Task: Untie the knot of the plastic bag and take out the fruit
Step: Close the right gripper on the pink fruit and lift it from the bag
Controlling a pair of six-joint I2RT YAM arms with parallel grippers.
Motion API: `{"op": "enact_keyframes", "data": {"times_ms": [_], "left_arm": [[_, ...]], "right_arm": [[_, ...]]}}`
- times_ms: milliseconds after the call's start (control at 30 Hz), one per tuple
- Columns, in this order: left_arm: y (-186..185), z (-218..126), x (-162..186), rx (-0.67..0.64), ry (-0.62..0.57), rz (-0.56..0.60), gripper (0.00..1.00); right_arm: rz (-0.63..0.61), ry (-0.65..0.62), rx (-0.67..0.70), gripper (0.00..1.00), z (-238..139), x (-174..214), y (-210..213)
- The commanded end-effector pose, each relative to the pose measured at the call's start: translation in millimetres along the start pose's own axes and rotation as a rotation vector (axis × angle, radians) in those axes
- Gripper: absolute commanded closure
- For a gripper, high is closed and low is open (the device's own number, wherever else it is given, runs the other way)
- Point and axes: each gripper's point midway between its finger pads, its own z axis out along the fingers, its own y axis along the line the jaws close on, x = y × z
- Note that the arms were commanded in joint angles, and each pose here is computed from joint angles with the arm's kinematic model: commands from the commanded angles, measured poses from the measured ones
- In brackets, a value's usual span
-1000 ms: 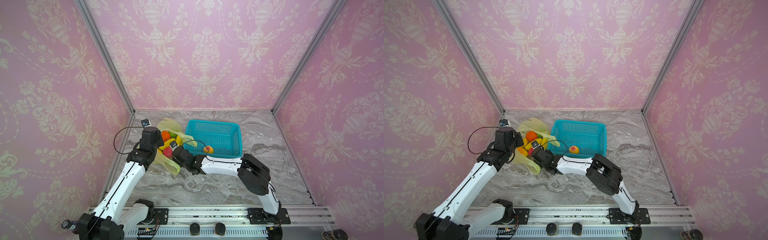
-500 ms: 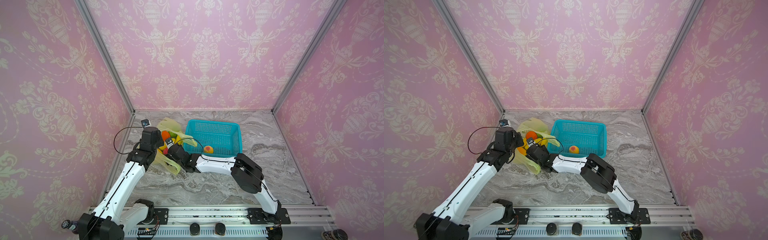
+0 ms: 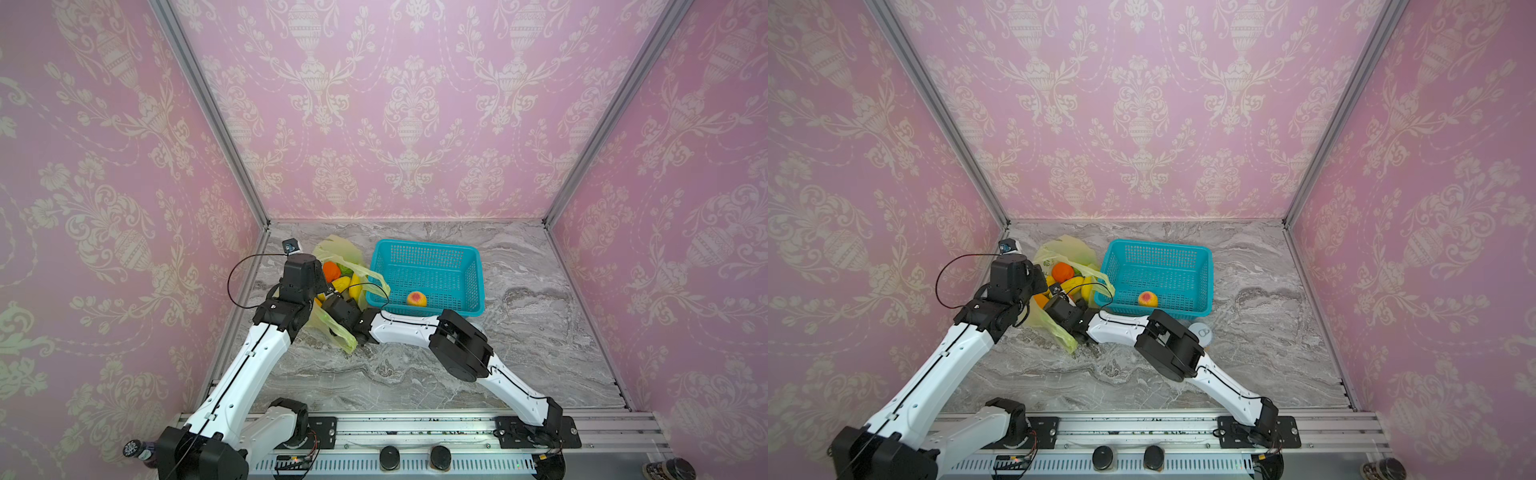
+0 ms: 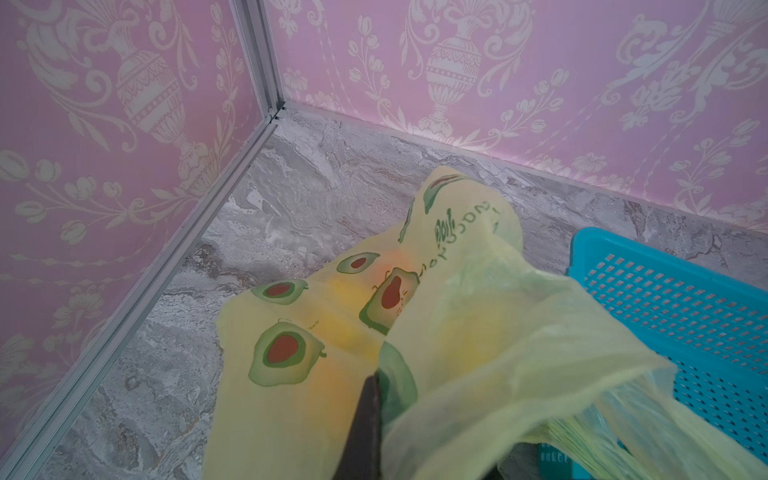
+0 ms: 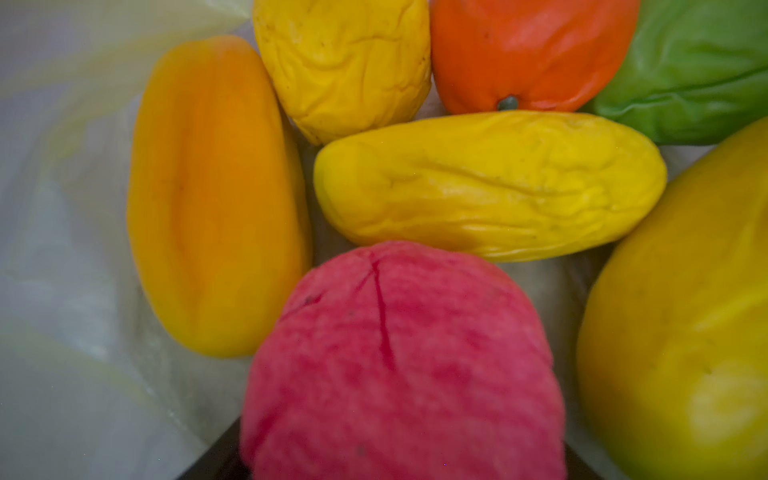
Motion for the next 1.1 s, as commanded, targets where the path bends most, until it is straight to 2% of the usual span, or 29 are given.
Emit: {"op": "enact_keyframes", "data": {"times_ms": [0,167,400,533,600,633,733,767,933,1067], "left_arm": [[5,-4,3,-0.006,0.004,-0.006,1.00],[6,-3,3,-0.014,0.003,-0.007,1.00],[6,-3,4,-0.014,0.005,-0.006,1.00],[6,-3,4,-0.014,0.005,-0.006,1.00],[6,-4,4,-0.012,0.004,-0.007,1.00],[6,-4,3,-0.013,0.003,-0.007,1.00],[6,-4,4,-0.010,0.004,-0.007,1.00],[6,-4,4,-0.010,0.004,-0.007,1.00],[6,-3,3,-0.013,0.004,-0.006,1.00],[6,-2,3,-0.016,0.005,-0.006,1.00]], "right_arm": [[0.014,-0.021,-0.008,0.40,-13,-13,-4],[0.003,-0.076,-0.033,0.57,-40,-32,-6],[0.007,-0.182,-0.069,0.72,-81,-48,-13],[0.018,-0.206,-0.067,0.72,-83,-49,-17],[0.015,-0.189,-0.065,0.64,-75,-47,-15],[0.016,-0.182,-0.061,0.56,-70,-47,-14],[0.020,-0.162,-0.075,0.75,-56,-46,-11],[0.025,-0.156,-0.076,0.78,-54,-47,-11],[0.026,-0.171,-0.086,0.81,-60,-50,-11],[0.027,-0.204,-0.095,0.82,-84,-54,-16]]}}
